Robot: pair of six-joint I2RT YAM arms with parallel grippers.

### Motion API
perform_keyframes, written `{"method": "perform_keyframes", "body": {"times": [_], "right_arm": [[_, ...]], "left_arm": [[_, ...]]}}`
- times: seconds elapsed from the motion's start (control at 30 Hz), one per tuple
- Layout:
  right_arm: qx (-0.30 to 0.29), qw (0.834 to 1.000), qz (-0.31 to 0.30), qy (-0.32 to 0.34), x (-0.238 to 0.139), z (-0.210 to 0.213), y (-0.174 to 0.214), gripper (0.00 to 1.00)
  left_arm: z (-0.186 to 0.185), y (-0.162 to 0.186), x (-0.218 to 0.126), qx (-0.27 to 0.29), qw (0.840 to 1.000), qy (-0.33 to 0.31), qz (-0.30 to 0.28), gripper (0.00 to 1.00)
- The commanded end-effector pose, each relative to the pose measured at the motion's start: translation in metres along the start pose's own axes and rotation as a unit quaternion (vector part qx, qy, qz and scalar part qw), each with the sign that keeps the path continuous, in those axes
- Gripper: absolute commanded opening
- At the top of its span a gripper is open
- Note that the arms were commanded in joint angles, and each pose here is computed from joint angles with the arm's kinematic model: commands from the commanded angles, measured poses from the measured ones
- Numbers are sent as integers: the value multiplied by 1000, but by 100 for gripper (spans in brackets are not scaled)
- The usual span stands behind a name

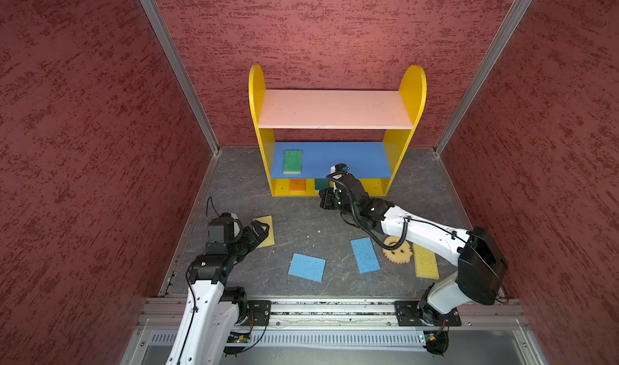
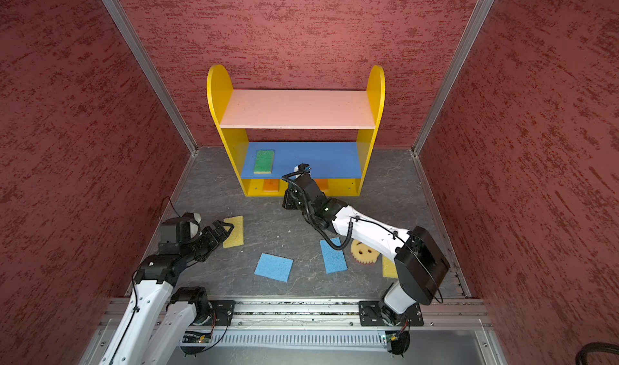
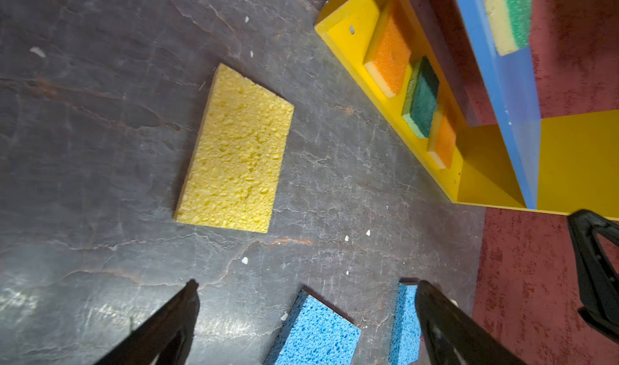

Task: Place and organize the cleaning sponges onto the shelf
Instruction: 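Withdraw the right gripper from the shelf while the left gripper moves over the yellow sponge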

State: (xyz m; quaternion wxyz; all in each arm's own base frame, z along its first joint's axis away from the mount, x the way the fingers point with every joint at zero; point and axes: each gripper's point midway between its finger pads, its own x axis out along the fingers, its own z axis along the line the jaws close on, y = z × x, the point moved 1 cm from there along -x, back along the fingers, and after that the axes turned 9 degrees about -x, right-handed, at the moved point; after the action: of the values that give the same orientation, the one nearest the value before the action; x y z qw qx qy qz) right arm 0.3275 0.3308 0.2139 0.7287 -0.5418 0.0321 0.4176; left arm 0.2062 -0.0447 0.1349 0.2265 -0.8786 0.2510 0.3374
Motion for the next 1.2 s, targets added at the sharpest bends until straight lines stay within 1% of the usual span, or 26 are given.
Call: {"method": "perform_keyframes", "body": {"times": [0.0, 0.17, 0.27, 0.33, 0.43, 0.5, 0.67, 0.9, 0.97, 1.03, 1.17], "right_arm": [[-27, 999, 10, 29, -11, -16, 13, 13], [-33, 998, 30, 52, -16, -36, 36, 24], [-30, 997, 39, 55, -14, -43, 49, 28], [-25, 997, 45, 54, -13, -46, 55, 29], [-22, 997, 52, 49, -13, -47, 59, 29], [-24, 997, 56, 49, -12, -49, 62, 30], [-30, 995, 77, 57, -7, -55, 69, 37], [-26, 994, 95, 50, 2, -56, 78, 39], [-26, 994, 98, 47, 3, -55, 81, 39], [-26, 993, 102, 51, 5, -58, 83, 39], [-26, 993, 105, 52, 5, -58, 82, 39]], "left_arm": [[6, -7, -1, -11, 1000, -17, -19, 100], [18, -6, 6, -23, 999, -32, -24, 100], [27, -4, 14, -34, 998, -46, -22, 96], [30, -2, 18, -40, 998, -48, -17, 92], [36, -2, 24, -44, 997, -55, -16, 91], [38, -2, 27, -48, 997, -60, -15, 91], [40, -1, 37, -53, 997, -58, -8, 93], [46, -1, 53, -66, 996, -62, 2, 92], [46, -3, 56, -65, 996, -65, 2, 88], [46, -5, 59, -64, 996, -65, 0, 81], [50, -6, 65, -64, 995, -75, 0, 70]]}}
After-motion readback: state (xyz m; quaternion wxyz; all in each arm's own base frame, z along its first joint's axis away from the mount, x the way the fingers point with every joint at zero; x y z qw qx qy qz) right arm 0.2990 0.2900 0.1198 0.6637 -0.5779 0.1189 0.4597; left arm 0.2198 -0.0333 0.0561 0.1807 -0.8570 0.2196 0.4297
